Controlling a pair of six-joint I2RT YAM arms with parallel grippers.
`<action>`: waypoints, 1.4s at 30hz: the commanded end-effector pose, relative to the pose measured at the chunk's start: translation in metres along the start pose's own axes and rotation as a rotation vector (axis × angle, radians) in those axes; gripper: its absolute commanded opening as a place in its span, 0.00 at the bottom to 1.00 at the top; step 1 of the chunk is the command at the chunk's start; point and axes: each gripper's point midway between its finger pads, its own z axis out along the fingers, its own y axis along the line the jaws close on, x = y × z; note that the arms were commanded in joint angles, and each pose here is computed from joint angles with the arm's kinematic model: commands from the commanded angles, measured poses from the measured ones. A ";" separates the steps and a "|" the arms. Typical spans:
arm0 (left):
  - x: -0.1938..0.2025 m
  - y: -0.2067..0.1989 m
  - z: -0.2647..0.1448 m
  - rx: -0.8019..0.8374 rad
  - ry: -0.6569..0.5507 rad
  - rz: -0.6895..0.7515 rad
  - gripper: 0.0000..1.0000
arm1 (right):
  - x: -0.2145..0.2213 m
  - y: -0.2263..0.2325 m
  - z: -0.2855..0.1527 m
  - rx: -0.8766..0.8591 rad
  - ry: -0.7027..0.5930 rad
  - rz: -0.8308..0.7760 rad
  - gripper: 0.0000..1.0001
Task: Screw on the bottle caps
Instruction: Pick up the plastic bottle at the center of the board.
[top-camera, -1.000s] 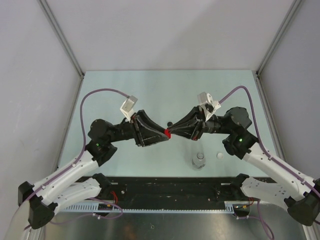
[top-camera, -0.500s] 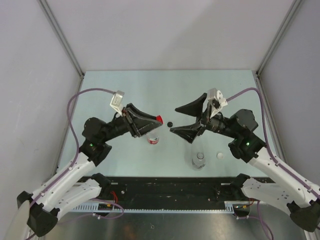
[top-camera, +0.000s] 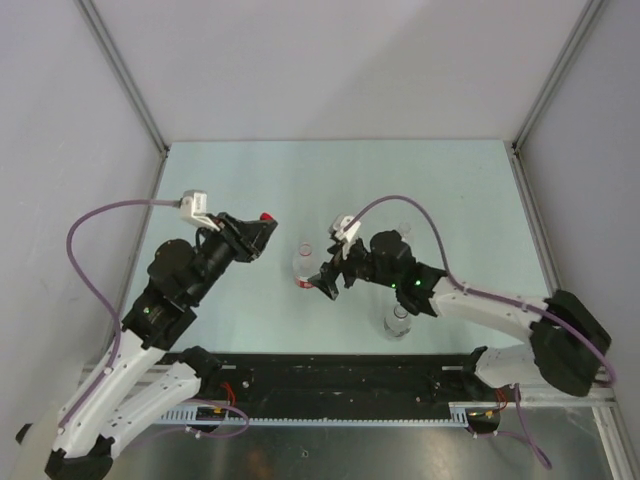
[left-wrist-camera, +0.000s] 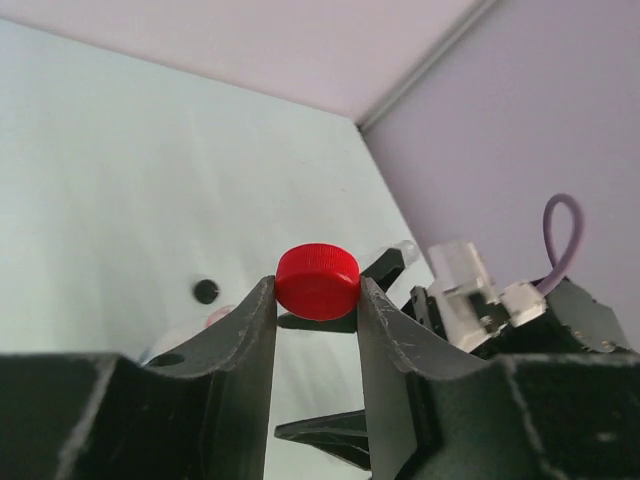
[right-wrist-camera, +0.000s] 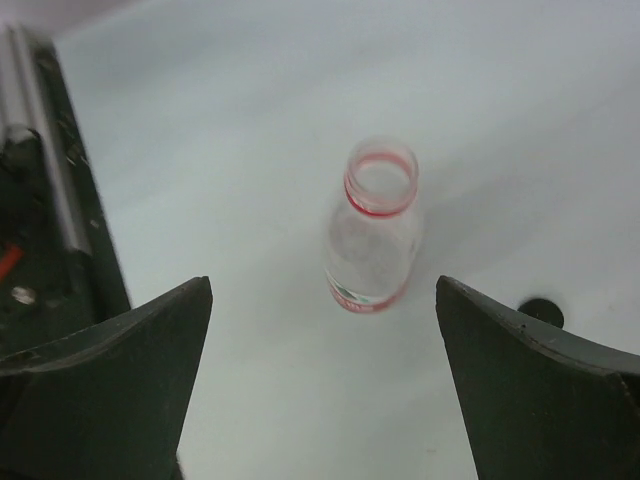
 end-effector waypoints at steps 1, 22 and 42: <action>-0.007 0.038 -0.008 -0.173 -0.063 0.061 0.31 | -0.012 -0.006 0.022 -0.015 -0.124 -0.154 0.99; -0.025 0.050 -0.008 -0.258 -0.129 0.105 0.32 | 0.058 -0.051 0.068 -0.040 -0.113 -0.174 0.96; -0.030 0.048 -0.017 -0.243 -0.159 0.091 0.32 | 0.071 -0.043 0.099 -0.045 -0.131 -0.228 0.96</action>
